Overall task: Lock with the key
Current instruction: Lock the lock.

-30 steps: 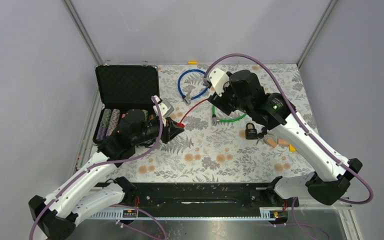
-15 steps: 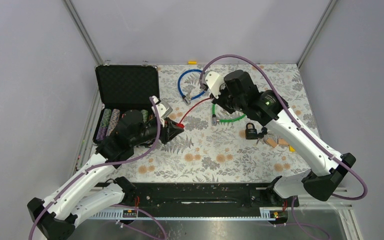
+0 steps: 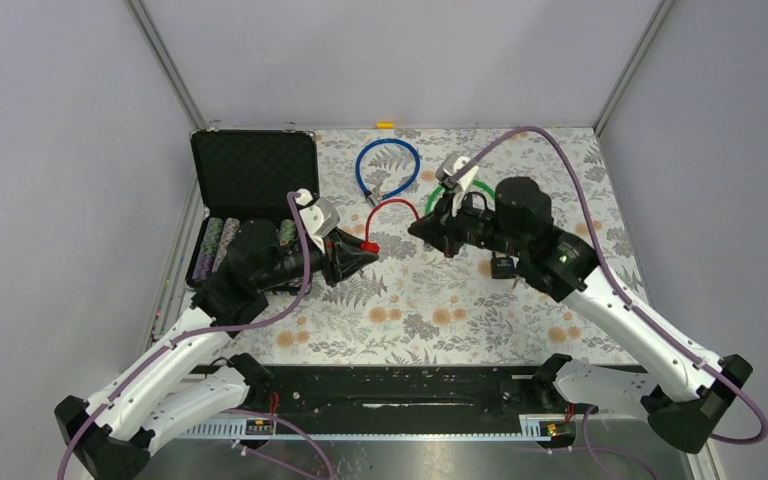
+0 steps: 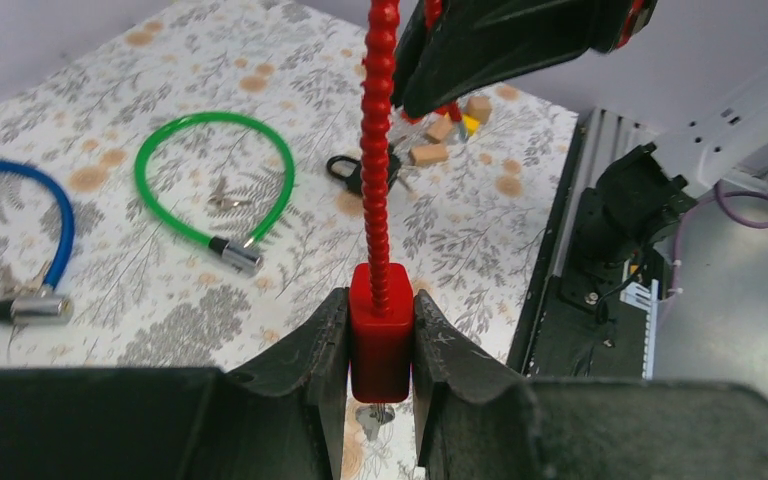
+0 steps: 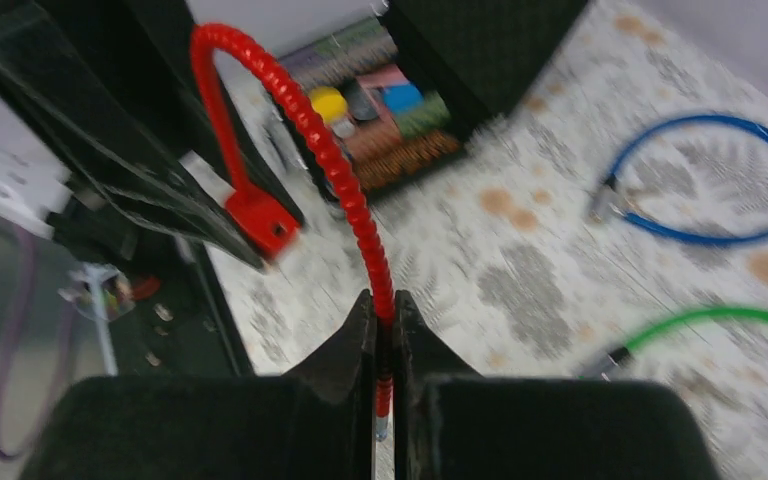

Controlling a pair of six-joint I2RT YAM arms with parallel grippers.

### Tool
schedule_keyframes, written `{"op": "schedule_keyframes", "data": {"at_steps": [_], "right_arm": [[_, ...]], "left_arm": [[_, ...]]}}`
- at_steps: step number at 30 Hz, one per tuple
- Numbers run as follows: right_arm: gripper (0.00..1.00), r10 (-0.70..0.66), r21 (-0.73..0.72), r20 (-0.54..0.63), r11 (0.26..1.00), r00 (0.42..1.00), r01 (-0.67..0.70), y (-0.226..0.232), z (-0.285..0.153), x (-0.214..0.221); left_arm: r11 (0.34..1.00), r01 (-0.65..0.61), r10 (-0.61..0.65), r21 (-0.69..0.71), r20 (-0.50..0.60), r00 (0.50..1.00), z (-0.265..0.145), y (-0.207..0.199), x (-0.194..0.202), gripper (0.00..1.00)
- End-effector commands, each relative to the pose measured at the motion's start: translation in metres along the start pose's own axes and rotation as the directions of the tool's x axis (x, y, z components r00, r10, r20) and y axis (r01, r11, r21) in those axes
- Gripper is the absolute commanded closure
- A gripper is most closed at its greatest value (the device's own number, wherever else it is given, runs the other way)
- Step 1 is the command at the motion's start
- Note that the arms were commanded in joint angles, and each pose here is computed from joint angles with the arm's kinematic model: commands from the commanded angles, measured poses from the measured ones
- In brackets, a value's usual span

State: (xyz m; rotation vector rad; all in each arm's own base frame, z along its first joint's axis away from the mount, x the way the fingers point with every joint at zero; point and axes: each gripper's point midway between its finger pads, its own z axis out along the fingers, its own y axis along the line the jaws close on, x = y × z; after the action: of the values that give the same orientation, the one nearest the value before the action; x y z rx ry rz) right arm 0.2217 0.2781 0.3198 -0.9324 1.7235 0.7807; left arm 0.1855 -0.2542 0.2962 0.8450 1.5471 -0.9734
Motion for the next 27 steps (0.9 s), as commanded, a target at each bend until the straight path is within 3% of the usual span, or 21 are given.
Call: {"op": "schedule_keyframes", "data": {"at_steps": [1,5,10,27], "right_arm": [[1.00,0.198,-0.346,0.447,0.938,0.872,-0.036,0.062,-0.020,-0.098],[1.00,0.333,-0.481,0.543,0.876,0.771,-0.039,0.076,-0.030,-0.117],[1.00,0.398,-0.521,0.605,0.853,0.689,-0.035,0.075,-0.035,-0.126],[1.00,0.255,-0.422,0.608,0.906,0.752,0.033,0.088,-0.012,-0.101]], "left_arm": [[0.985,-0.095,0.074,0.147,0.144,0.987,0.005,-0.026,-0.041,1.00],[0.972,-0.123,0.088,0.201,0.174,0.981,0.008,-0.034,-0.048,1.00],[0.963,-0.142,0.096,0.230,0.200,0.975,0.009,-0.038,-0.051,1.00],[0.952,-0.177,0.102,0.249,0.286,0.953,0.004,-0.046,-0.067,1.00]]}}
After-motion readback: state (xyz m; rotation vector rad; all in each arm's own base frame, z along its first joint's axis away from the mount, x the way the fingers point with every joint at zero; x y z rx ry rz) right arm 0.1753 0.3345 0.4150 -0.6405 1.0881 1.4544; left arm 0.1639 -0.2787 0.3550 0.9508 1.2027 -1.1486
